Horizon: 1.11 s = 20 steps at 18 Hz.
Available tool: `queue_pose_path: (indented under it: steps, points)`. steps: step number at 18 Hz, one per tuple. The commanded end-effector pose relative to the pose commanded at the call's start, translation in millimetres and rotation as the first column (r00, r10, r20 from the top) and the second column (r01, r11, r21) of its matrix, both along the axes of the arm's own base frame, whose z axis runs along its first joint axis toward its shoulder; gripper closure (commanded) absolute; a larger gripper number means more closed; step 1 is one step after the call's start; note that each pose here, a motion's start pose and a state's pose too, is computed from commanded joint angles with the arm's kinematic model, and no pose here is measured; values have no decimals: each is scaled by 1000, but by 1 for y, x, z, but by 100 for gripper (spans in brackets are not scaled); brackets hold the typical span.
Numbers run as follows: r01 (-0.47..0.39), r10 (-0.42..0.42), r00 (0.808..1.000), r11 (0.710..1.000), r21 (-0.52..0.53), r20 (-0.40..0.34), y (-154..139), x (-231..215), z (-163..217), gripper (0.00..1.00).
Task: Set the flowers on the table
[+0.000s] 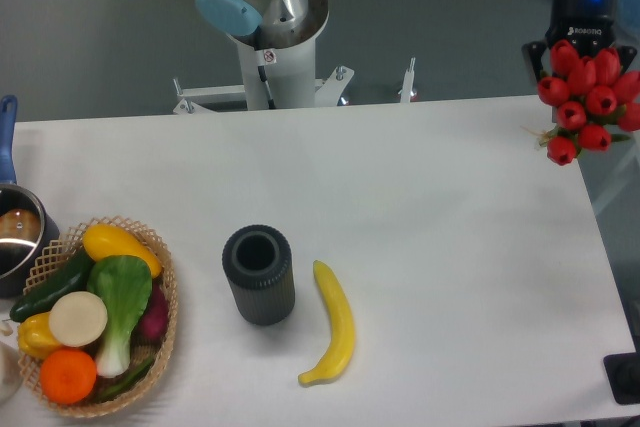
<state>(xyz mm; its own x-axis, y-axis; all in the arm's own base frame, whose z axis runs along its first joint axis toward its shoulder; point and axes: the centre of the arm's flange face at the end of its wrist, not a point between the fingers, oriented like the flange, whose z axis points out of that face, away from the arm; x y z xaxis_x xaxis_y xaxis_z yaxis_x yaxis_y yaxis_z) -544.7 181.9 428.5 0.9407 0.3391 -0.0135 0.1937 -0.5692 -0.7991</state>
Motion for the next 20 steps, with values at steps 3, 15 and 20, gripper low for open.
queue_pose_path:
  steps: [3,15,20]
  points:
    - [4,-4,1000,1000,-1,5,2,0,-3,61]
    - [-23,23,1000,997,-71,3,1,0,-1,61]
    - [89,-81,996,970,-227,45,76,16,-40,61]
